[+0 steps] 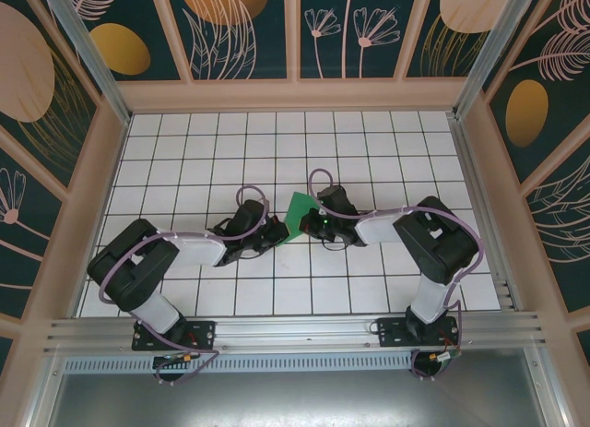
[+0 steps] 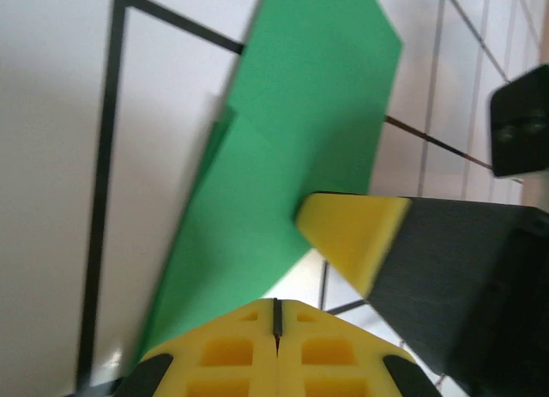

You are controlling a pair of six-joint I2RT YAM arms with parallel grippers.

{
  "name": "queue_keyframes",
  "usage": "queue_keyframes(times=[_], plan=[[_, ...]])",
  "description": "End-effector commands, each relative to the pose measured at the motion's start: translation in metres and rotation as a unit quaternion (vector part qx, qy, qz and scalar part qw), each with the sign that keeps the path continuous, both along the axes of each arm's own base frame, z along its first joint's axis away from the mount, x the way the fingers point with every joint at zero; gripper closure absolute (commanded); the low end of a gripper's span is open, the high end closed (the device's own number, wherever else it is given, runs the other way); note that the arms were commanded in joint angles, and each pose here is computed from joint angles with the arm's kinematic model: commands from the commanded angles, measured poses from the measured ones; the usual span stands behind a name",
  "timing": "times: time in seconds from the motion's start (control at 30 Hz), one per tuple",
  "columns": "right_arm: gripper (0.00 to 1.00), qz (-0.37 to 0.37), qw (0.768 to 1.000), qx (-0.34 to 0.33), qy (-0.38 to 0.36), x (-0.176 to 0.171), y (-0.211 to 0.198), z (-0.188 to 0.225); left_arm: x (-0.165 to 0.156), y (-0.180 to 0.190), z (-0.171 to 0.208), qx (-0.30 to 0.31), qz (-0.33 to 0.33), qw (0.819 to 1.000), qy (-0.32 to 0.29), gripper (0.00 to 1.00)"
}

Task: Fold a paper plane with a square sheet of paper (pick it up from the middle)
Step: Third fold the triangle at the center of the table.

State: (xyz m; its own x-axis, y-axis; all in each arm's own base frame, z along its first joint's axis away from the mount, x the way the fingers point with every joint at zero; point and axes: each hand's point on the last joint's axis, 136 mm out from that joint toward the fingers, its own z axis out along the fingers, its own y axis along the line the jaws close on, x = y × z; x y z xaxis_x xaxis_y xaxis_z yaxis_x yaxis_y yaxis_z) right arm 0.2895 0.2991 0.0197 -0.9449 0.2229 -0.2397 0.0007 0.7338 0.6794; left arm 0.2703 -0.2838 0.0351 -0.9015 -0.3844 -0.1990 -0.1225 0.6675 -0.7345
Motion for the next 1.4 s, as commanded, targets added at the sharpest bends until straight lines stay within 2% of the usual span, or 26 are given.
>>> queue_keyframes(times=[0.0, 0.23, 0.57, 0.7, 0.93, 1.07, 1.17, 1.23, 1.37], plan=[[1.0, 0.017, 1.0, -0.014, -0.001, -0.009, -0.008, 0.003, -0.004, 0.011, -0.022, 0.048, 0.004, 0.999, 0.022, 1.0], [1.0, 0.051, 0.998, -0.007, -0.046, -0.005, 0.013, 0.031, -0.015, 0.023, -0.047, 0.083, 0.006, 0.995, 0.058, 1.0], [1.0, 0.056, 0.998, -0.02, -0.013, -0.013, 0.021, 0.003, -0.022, 0.034, -0.057, 0.12, 0.0, 0.99, 0.072, 1.0], [1.0, 0.035, 0.999, -0.037, -0.007, -0.008, 0.002, -0.007, -0.031, 0.038, -0.063, 0.126, -0.01, 0.988, 0.087, 1.0], [1.0, -0.03, 0.997, -0.068, -0.006, 0.008, -0.062, -0.012, -0.047, 0.053, -0.077, 0.146, -0.006, 0.984, 0.107, 1.0], [1.0, -0.049, 0.993, -0.099, -0.032, 0.02, -0.085, 0.012, -0.033, 0.029, -0.052, 0.098, -0.036, 0.993, 0.064, 1.0], [1.0, -0.059, 0.993, -0.088, -0.052, 0.022, -0.087, 0.042, -0.013, 0.008, -0.023, 0.071, -0.059, 0.996, 0.011, 1.0], [0.94, -0.065, 0.995, -0.068, -0.046, 0.017, -0.085, 0.052, -0.001, -0.004, -0.004, 0.057, -0.068, 0.996, -0.019, 0.99], [0.72, -0.071, 0.997, -0.001, -0.022, 0.006, -0.073, 0.061, 0.014, -0.015, 0.024, 0.034, -0.068, 0.995, -0.066, 0.85]])
